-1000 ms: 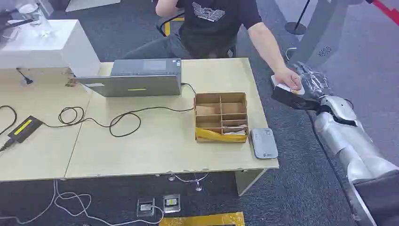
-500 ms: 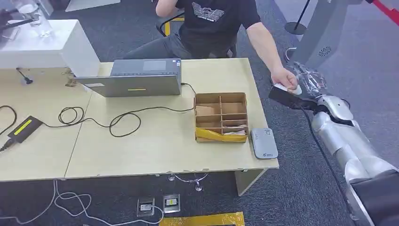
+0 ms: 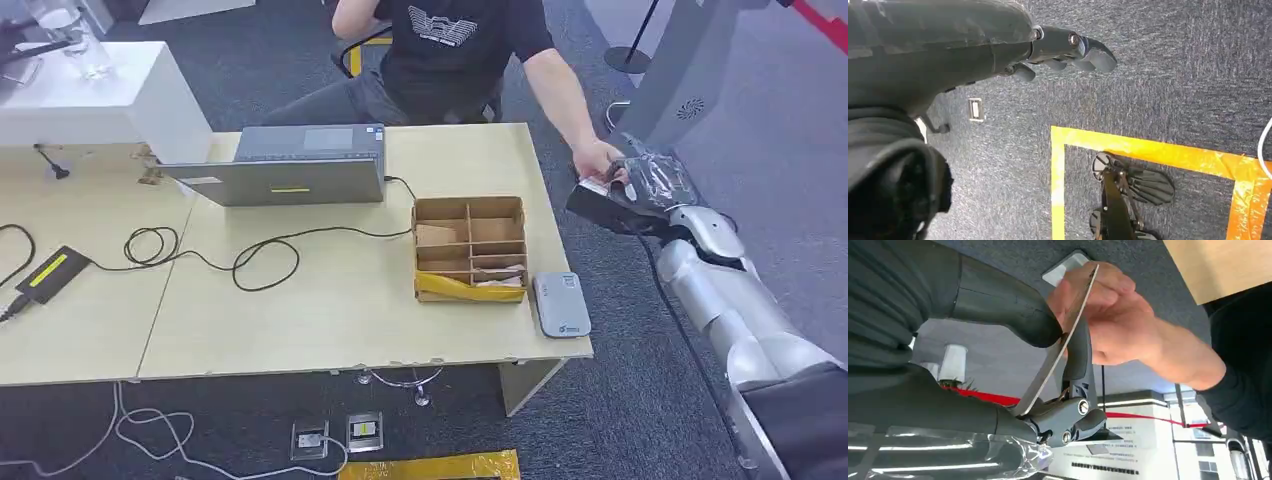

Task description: Pass the card to the sensor for recognition and then transmit it.

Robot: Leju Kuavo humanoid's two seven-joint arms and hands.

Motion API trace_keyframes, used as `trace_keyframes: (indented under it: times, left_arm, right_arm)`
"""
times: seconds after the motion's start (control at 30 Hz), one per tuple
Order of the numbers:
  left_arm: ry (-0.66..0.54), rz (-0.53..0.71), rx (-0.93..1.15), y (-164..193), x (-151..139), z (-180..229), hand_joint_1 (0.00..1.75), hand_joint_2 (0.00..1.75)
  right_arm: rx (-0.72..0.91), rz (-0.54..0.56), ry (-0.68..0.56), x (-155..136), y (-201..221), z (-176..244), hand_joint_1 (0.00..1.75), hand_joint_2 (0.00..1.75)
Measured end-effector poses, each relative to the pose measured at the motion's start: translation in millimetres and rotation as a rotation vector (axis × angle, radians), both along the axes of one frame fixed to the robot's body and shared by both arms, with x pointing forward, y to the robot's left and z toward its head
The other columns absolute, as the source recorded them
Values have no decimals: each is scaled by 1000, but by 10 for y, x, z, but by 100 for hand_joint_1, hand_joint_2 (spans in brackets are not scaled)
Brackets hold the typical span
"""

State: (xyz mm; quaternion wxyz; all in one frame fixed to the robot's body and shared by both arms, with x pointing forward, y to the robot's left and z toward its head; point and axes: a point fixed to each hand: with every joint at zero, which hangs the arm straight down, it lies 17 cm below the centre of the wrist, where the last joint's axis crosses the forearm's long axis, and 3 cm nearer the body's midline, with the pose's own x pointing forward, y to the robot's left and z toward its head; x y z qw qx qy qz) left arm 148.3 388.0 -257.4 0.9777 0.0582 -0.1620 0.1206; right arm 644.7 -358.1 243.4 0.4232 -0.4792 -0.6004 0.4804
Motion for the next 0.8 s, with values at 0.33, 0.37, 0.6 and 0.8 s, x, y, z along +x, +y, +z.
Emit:
trace_keyframes:
  times: [0.33, 0.37, 0.6, 0.8]
  left_arm:
    - [-1, -3, -1, 9, 1, 3, 0, 0]
    - [-1, -3, -1, 14, 1, 4, 0, 0]
    - [-1, -4, 1, 28, 0, 6, 0, 0]
    - [0, -4, 3, 38, -2, 6, 0, 0]
  right_arm:
    - [5, 4, -1, -13, 17, -31, 175, 175]
    - [6, 3, -1, -13, 16, -32, 175, 175]
    - [17, 2, -4, -16, 1, -26, 175, 175]
    - [29, 3, -7, -27, -14, -35, 175, 175]
